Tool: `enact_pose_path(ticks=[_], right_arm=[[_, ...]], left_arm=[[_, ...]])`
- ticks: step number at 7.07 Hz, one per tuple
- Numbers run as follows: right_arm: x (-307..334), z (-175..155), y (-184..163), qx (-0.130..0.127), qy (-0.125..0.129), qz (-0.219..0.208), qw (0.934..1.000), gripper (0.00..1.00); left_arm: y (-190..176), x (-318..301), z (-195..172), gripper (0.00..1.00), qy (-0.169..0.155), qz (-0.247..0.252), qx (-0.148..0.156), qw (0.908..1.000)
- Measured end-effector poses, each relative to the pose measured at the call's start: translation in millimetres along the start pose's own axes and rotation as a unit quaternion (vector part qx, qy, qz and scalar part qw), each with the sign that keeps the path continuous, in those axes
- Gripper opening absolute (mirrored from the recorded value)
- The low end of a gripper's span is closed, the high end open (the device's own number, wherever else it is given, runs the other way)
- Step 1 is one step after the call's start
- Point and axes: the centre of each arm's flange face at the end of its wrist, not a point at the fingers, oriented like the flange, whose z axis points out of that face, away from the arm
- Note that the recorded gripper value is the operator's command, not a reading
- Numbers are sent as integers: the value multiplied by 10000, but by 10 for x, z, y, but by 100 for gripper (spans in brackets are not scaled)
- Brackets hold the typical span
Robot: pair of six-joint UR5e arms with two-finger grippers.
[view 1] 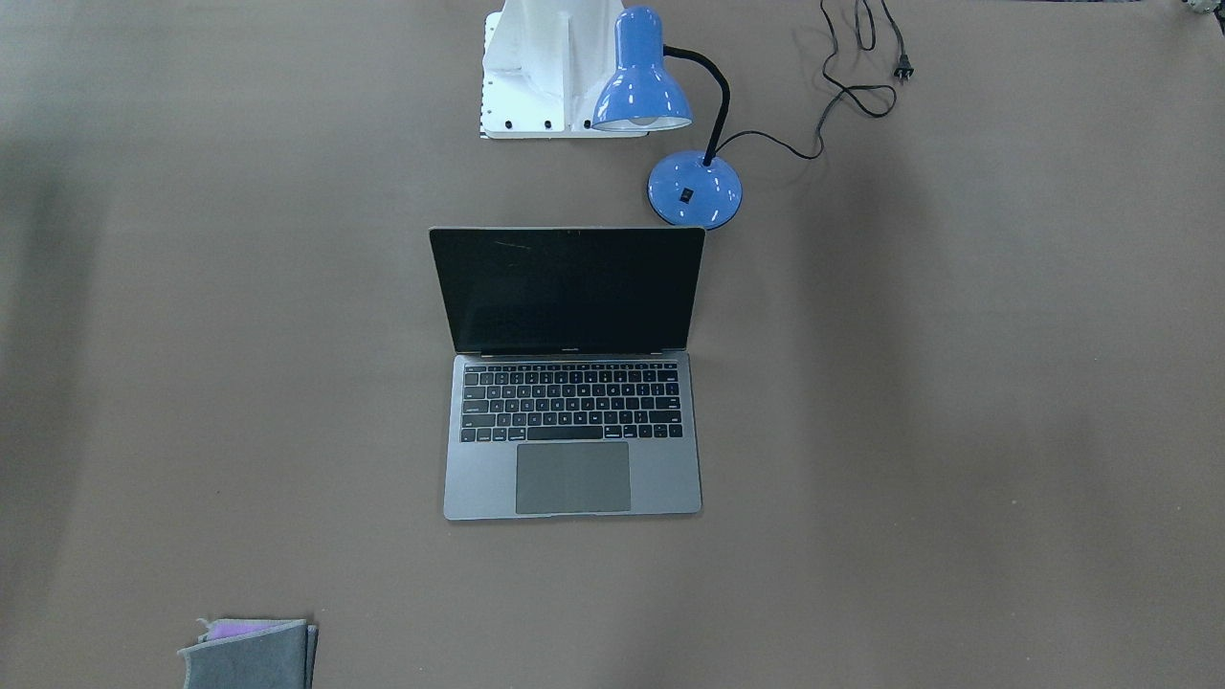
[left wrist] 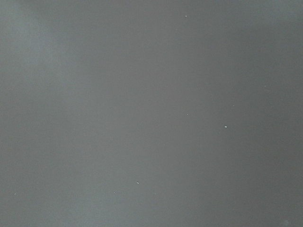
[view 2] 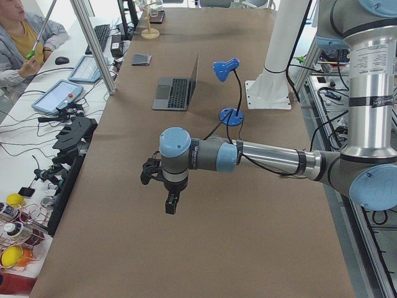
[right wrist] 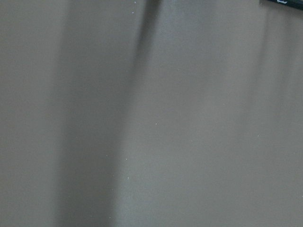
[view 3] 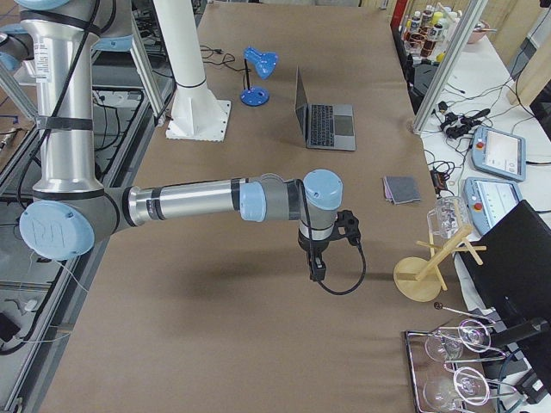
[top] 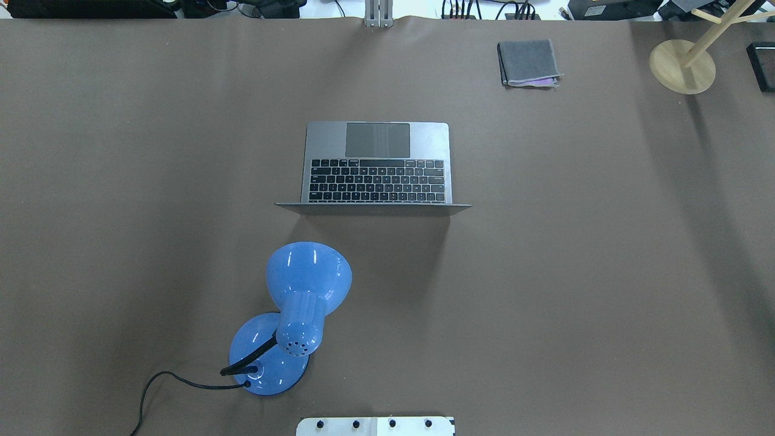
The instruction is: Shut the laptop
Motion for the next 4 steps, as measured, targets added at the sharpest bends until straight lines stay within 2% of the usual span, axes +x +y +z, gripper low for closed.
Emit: enact_pose_path(ticks=[4], right_arm=[[-2,6,7,-2,-28,5,10000,100]], left_arm=[[65,48,6,98,20,174,138,9998]])
